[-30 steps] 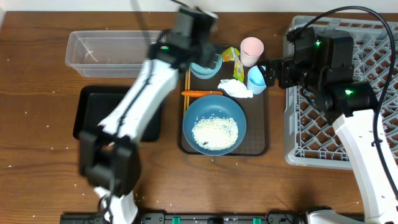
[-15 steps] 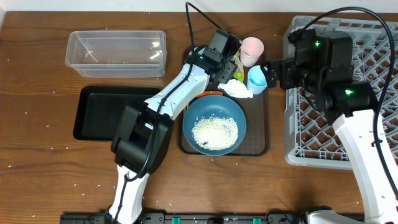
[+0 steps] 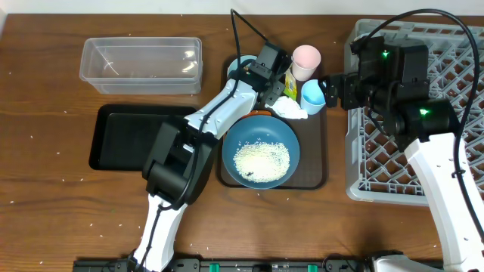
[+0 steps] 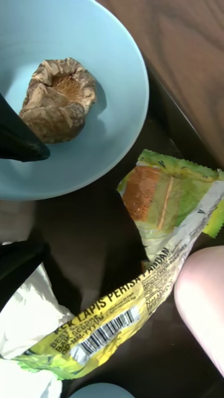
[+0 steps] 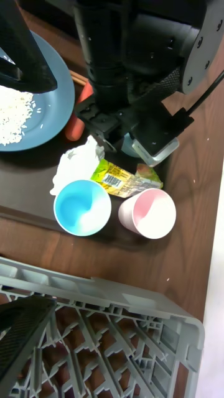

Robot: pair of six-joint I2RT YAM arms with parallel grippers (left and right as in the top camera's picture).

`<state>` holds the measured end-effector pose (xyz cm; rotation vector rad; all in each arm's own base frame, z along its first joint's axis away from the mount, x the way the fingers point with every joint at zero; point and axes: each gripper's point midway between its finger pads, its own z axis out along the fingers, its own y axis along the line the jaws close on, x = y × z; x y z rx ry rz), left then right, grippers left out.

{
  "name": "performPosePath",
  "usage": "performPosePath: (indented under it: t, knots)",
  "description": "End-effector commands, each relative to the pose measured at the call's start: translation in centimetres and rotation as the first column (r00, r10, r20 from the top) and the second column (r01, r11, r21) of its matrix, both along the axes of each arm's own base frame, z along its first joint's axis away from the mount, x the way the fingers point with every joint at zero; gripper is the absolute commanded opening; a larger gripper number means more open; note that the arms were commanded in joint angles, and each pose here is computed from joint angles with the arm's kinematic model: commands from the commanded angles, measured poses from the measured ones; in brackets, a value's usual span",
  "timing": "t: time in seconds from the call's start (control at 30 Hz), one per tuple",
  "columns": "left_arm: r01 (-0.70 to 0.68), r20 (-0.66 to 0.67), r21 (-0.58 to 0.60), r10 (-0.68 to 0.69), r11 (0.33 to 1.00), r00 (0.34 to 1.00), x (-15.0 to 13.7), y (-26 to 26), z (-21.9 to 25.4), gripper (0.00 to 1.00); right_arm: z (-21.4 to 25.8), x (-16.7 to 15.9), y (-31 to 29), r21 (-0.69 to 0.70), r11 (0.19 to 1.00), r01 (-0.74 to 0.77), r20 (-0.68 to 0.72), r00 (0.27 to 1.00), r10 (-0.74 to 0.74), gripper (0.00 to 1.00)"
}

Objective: Sort waste into correct bins and load items into the dishwasher rack
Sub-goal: 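Grasp the light-blue bowl rim and lift it toward the black tray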

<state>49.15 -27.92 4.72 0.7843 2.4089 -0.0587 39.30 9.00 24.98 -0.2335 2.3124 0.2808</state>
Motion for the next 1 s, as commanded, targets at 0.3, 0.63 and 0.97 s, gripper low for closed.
performPosePath:
  t: [0.3, 0.63, 0.97]
  knots:
    - [-0.009, -0.038, 0.03, 0.01, 0.999, 0.999, 0.0, 0.4, -3.6, 0.34, -0.2, 0.1, 0.2, -0.002, 1.0, 0.0, -0.012, 1.0, 0.0, 0.95]
    - [-0.009, -0.039, 0.031, 0.01, 0.999, 0.999, 0.1, 0.4, -3.8, 0.06, -0.9, 0.2, 0.3, -0.008, 1.0, -0.001, -0.032, 0.999, 0.001, 0.95]
    - [-0.01, -0.01, 0.014, 0.01, 1.0, 1.0, 0.0, 0.4, -0.7, 0.06, -0.8, 0.2, 0.3, -0.007, 1.0, -0.002, -0.031, 1.0, 0.002, 0.94]
